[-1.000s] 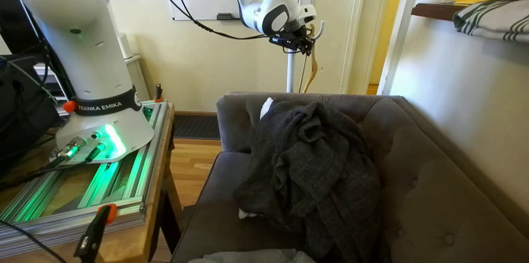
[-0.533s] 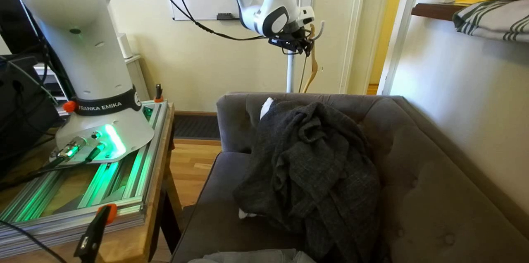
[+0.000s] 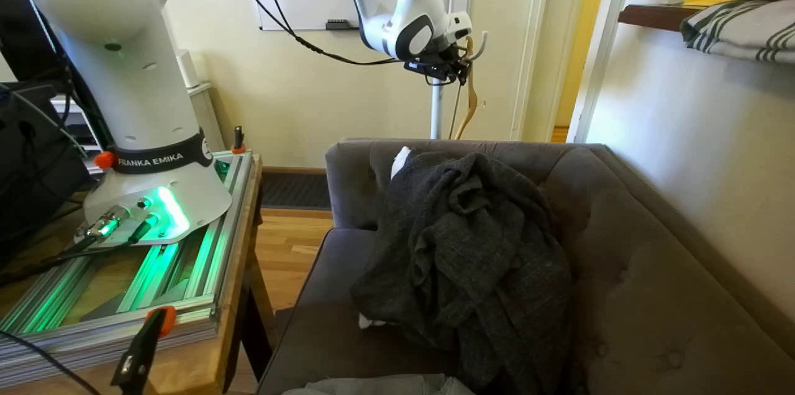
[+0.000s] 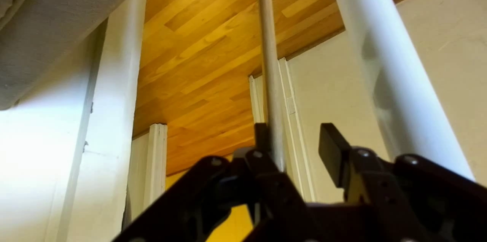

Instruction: Hang the clothing hanger higher on the coat rack

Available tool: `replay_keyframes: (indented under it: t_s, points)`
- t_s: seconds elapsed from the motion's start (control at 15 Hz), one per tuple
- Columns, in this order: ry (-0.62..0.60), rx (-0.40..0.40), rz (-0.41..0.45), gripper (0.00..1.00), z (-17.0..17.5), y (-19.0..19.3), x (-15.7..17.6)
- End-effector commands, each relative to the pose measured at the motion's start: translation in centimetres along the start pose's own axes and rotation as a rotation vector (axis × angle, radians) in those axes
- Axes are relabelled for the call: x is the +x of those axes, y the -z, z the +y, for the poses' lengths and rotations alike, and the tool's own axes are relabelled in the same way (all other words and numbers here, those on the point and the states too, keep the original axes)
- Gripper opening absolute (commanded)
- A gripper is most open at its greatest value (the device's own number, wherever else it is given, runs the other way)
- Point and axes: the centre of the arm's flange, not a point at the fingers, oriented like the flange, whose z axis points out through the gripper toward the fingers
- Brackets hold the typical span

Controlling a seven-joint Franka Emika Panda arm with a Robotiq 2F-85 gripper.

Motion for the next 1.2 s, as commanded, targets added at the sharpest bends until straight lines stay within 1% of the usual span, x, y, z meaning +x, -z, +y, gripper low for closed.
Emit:
replay_keyframes:
  t_s: [0.0,0.07,0.13,0.27,0.33,0.4,0.6,0.8,1.13]
  points:
    - [0.013,0.007,0.034,0.4,0.2,-1.0,0.0]
    - [0.015,0.007,0.033,0.39,0.2,-1.1,-0.1]
    - [0.017,0.006,0.028,0.18,0.1,-1.0,-0.1]
    - [0.015,0.006,0.015,0.09,0.0,-0.8,-0.1]
    - [0.015,0.003,0.011,0.02,-0.1,-0.7,0.0]
    - [0.014,0.002,0.005,0.0,-0.1,-0.4,0.1]
    - [0.012,0.001,-0.022,0.03,-0.4,0.0,0.2]
    - [0.015,0.005,-0.038,0.03,-0.8,0.4,0.3]
    - [0.025,-0.007,-0.005,0.03,-1.3,1.9,0.8]
